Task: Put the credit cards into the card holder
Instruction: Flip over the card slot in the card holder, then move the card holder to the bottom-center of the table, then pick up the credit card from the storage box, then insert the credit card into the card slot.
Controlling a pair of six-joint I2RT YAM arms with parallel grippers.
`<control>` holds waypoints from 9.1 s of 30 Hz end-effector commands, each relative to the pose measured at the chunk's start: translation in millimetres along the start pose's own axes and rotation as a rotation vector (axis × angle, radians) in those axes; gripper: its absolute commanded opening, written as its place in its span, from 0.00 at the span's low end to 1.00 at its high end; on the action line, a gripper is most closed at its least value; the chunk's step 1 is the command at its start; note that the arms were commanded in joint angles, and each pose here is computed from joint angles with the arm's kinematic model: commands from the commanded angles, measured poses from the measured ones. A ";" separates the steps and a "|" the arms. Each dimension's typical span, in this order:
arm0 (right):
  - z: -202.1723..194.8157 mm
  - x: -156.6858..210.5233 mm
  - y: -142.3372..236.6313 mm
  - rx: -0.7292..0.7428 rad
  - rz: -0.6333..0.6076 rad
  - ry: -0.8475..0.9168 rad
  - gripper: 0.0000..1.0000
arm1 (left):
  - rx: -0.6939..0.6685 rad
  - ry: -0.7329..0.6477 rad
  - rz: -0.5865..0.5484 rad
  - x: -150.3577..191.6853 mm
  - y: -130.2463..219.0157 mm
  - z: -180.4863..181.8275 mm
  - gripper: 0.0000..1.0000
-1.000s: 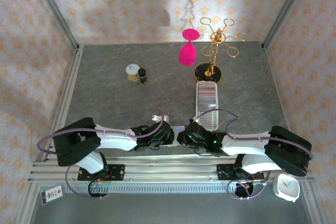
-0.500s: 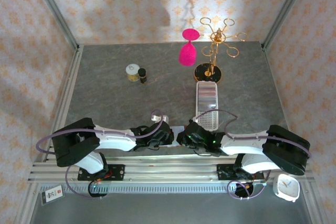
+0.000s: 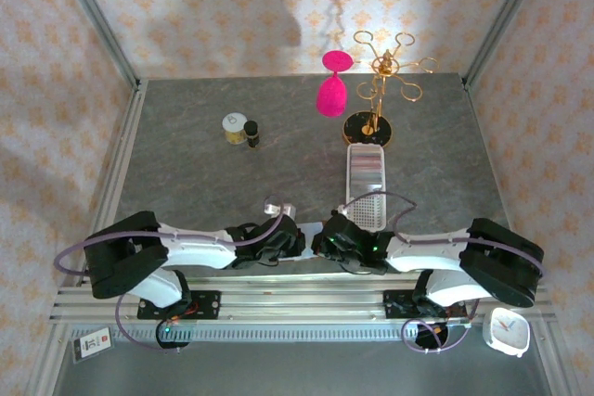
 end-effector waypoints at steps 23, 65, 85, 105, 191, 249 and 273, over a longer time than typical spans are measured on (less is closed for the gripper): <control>66.7 -14.5 8.7 -0.205 0.006 0.082 0.00 | -0.085 0.232 -0.330 -11.7 70.0 78.4 0.45; 92.8 -62.2 129.0 -0.224 -0.765 0.650 0.51 | -0.102 0.084 -0.272 -24.3 67.6 63.0 0.58; 75.1 -88.1 146.9 0.221 -0.647 1.610 0.63 | -0.087 0.067 -0.070 -12.1 37.3 53.9 0.50; 15.7 -144.9 109.6 0.593 -0.203 1.926 0.65 | 0.008 0.071 -0.261 -21.1 81.6 54.3 0.52; -32.2 -175.6 60.7 0.604 -0.024 1.990 0.16 | 0.087 0.091 -0.251 -11.5 86.1 64.2 0.58; 24.3 -59.9 73.1 -0.358 -0.218 0.100 0.00 | -0.304 -0.134 0.039 -18.0 37.2 27.4 0.53; 25.1 -46.6 32.3 -0.190 -0.165 -0.004 0.00 | -0.332 -0.144 0.101 0.2 23.0 46.2 0.35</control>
Point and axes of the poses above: each hand's point on the last joint's axis, 136 mm out from that joint toward the fingers, its own y axis back along the fingers, its own z axis along the line the jaws close on, x = y × z, the point moved 10 cm from there along y, back along the fingers, and after that the axes turned 2 degrees about y, right-handed, at the moved point
